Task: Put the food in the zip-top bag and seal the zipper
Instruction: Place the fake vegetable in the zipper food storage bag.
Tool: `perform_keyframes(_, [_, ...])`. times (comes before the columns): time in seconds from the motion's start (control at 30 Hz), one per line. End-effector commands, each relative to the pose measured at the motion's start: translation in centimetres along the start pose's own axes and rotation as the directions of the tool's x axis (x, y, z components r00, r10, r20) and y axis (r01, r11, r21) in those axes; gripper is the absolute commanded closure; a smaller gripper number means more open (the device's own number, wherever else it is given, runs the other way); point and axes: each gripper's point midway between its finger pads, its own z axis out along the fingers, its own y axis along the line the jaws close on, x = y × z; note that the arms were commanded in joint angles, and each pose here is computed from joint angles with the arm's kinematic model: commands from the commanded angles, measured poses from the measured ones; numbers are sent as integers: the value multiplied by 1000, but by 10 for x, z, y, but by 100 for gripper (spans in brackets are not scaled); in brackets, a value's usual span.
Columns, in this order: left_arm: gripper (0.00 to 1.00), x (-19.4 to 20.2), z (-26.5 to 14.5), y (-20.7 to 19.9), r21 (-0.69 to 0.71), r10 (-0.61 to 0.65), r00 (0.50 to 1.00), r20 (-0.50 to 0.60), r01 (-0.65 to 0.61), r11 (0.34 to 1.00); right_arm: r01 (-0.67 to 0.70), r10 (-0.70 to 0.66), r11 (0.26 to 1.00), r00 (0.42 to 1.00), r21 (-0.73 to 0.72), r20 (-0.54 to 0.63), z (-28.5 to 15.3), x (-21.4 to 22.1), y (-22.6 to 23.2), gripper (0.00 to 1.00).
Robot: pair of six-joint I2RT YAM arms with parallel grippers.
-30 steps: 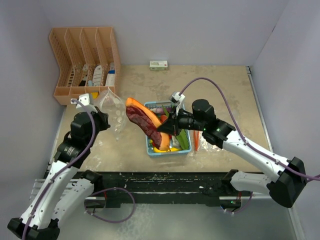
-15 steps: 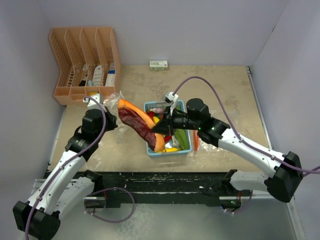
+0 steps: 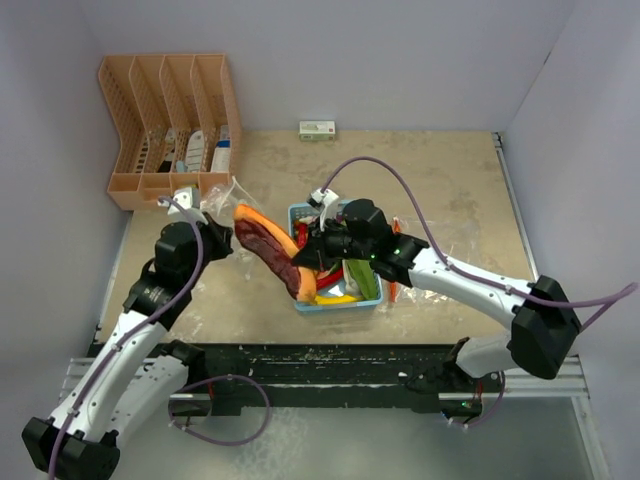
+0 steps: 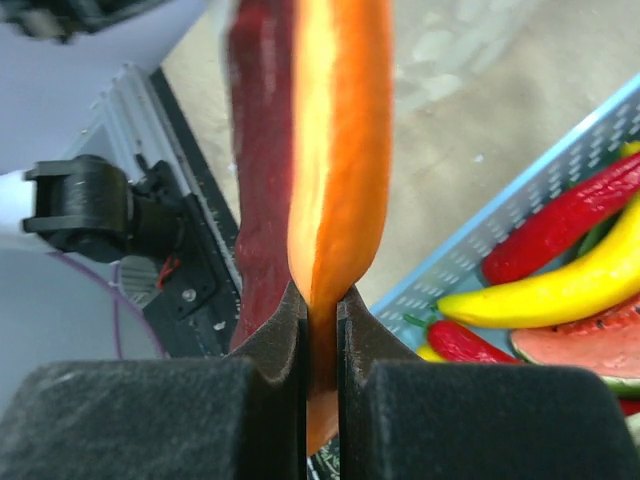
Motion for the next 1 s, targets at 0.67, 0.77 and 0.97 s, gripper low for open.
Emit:
perform_keyframes(0.67, [100, -26, -3, -50, 214, 61, 998, 22, -64, 975, 160, -144, 975, 984, 156, -107, 12, -36, -6, 100])
perform_keyframes(0.77, [100, -41, -11, -50, 205, 56, 996, 75, -71, 976, 164, -144, 973, 981, 160, -131, 10, -29, -6, 100])
perform_keyframes(0.97, [100, -54, -18, -54, 210, 61, 992, 114, -84, 974, 195, -160, 967, 966, 167, -203, 13, -14, -4, 100])
